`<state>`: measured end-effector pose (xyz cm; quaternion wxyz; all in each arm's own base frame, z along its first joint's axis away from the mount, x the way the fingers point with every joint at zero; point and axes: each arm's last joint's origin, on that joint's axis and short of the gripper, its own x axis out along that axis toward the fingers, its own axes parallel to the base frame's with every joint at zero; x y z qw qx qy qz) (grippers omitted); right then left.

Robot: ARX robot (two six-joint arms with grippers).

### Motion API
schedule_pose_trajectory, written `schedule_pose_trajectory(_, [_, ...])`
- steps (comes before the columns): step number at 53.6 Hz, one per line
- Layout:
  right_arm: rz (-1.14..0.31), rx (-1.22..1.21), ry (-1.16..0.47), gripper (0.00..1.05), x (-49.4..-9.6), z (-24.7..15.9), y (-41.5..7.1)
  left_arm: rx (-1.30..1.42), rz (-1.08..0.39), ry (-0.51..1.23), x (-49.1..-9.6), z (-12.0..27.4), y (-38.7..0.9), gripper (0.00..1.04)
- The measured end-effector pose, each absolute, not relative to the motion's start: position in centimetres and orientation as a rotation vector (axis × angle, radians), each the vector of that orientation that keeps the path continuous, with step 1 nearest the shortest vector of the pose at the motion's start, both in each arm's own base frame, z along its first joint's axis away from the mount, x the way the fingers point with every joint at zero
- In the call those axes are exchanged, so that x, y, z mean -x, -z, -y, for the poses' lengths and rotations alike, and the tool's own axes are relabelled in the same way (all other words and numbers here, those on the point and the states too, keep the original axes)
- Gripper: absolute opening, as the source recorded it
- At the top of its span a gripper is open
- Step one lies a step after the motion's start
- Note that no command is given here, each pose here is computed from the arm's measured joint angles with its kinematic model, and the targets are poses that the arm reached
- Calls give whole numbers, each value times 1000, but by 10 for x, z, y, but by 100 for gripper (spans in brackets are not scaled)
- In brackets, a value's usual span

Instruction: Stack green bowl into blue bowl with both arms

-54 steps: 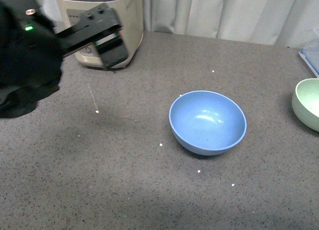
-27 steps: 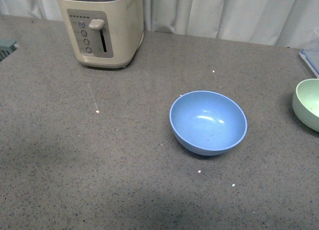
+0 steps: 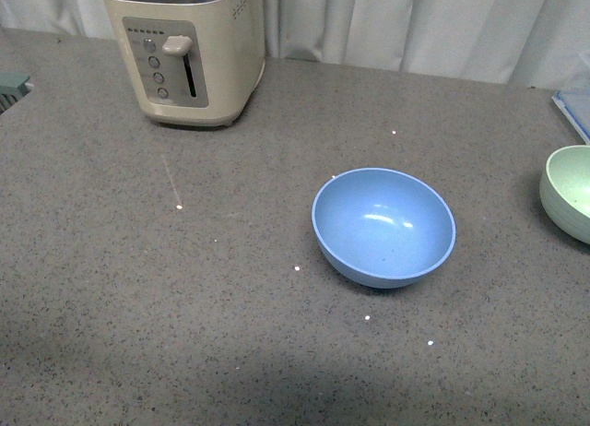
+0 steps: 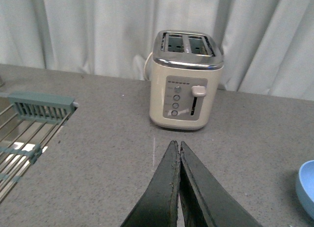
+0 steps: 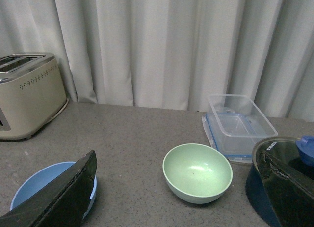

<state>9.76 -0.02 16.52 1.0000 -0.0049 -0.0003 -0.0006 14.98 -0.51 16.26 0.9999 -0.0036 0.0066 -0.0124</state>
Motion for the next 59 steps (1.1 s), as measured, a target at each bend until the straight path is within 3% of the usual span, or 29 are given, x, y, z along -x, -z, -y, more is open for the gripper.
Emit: schedule_pose_trajectory(59, [1,10,1,96,-98,0,-165,7,23,0,-110,0,-173,4])
